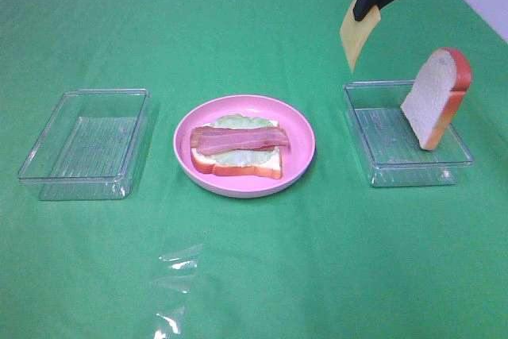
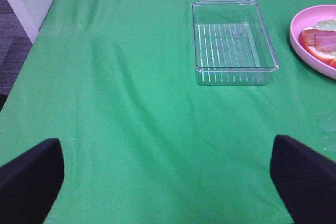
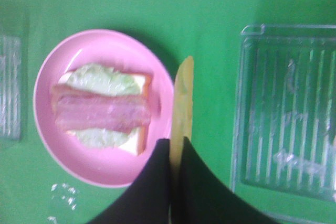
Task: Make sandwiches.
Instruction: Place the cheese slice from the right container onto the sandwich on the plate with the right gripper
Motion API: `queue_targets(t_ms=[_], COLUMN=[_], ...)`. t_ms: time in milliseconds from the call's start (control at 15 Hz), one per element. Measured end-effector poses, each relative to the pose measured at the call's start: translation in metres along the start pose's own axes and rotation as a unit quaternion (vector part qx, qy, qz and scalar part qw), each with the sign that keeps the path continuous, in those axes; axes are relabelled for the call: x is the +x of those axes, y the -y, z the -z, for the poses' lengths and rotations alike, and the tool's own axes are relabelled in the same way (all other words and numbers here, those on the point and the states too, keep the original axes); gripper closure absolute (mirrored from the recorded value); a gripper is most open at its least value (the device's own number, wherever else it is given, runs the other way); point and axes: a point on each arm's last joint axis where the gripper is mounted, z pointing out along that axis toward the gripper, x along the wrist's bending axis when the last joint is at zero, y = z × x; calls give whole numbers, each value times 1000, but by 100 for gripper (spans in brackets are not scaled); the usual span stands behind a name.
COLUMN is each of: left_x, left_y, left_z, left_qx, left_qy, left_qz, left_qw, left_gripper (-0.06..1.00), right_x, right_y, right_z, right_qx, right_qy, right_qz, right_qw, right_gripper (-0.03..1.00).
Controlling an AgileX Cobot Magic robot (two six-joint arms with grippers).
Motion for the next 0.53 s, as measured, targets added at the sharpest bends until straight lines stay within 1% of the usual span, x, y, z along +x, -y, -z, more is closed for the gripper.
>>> queue_targets(t_ms=[67, 133, 267, 333, 400, 533], left_x=[0, 0, 0, 0, 0, 0], left_y=[0, 0, 0, 0, 0, 0], left_z=[0, 0, 0, 0, 0, 0], left_qx=[0, 0, 0, 0, 0, 0], left_qy=[0, 0, 0, 0, 0, 0], left_qz=[0, 0, 0, 0, 0, 0], left_qw=[1000, 1000, 1000, 1000, 1000, 1000], left_gripper=[-5, -5, -5, -5, -5, -5], right_x=[4, 6, 12, 13, 13, 11], right_y=[24, 27, 38, 41, 42, 41], right_z=[-7, -9, -26, -34, -42, -50], right_qx=[37, 38, 30, 22, 13, 4], right_qy=[-50, -70, -150, -177, -195, -201], right_qz=[3, 4, -6, -6, -3, 5], right_qw=[998, 997, 988, 984, 981, 979], right_gripper=[95, 95, 95, 95, 95, 95])
